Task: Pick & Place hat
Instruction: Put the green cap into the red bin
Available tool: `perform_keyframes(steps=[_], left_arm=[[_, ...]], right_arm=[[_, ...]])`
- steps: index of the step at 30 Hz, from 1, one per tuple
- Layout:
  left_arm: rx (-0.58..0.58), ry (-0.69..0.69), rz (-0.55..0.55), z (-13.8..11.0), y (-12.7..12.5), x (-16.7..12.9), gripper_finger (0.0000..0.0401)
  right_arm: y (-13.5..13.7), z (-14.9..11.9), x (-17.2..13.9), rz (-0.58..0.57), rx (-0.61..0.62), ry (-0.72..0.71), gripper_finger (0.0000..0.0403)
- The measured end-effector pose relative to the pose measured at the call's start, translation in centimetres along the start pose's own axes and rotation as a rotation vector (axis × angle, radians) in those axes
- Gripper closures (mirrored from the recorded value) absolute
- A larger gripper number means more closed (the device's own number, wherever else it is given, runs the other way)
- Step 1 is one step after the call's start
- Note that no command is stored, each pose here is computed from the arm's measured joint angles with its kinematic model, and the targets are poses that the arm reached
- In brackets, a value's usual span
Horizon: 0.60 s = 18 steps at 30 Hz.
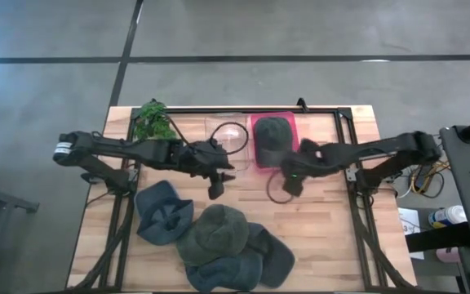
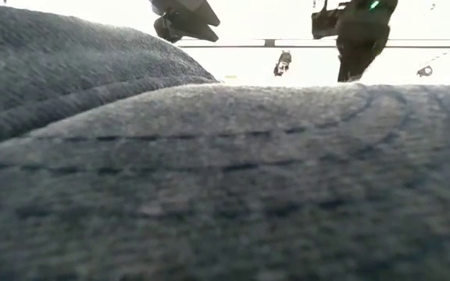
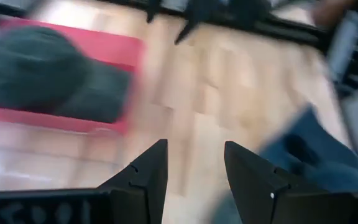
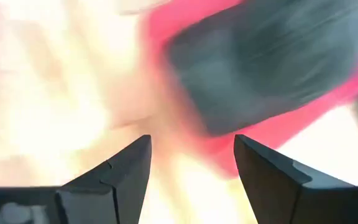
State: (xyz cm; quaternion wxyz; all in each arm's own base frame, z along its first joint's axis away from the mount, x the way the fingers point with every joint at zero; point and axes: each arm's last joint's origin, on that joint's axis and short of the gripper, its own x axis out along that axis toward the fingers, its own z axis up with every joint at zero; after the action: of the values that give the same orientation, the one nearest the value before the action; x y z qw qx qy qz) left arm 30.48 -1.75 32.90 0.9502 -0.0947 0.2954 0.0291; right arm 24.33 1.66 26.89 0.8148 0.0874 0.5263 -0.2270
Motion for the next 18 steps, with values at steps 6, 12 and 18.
perform_keyframes(steps=[6, 12, 18], left_arm=[[0.04, 0.234, -0.257, -2.5, -1.4, 1.2, 0.025], [0.142, 0.475, -0.296, -5.9, -2.9, 2.2, 0.025], [0.399, 0.473, -0.285, -7.0, -4.6, 3.7, 0.025]], right_arm=[[2.9, -3.0, -0.5, 0.28, 0.2, -0.005, 0.0177], [5.0, -4.6, 0.2, 0.362, 0.288, -0.063, 0.0177], [5.6, -5.2, 0.9, 0.373, 0.324, -0.113, 0.0177]])
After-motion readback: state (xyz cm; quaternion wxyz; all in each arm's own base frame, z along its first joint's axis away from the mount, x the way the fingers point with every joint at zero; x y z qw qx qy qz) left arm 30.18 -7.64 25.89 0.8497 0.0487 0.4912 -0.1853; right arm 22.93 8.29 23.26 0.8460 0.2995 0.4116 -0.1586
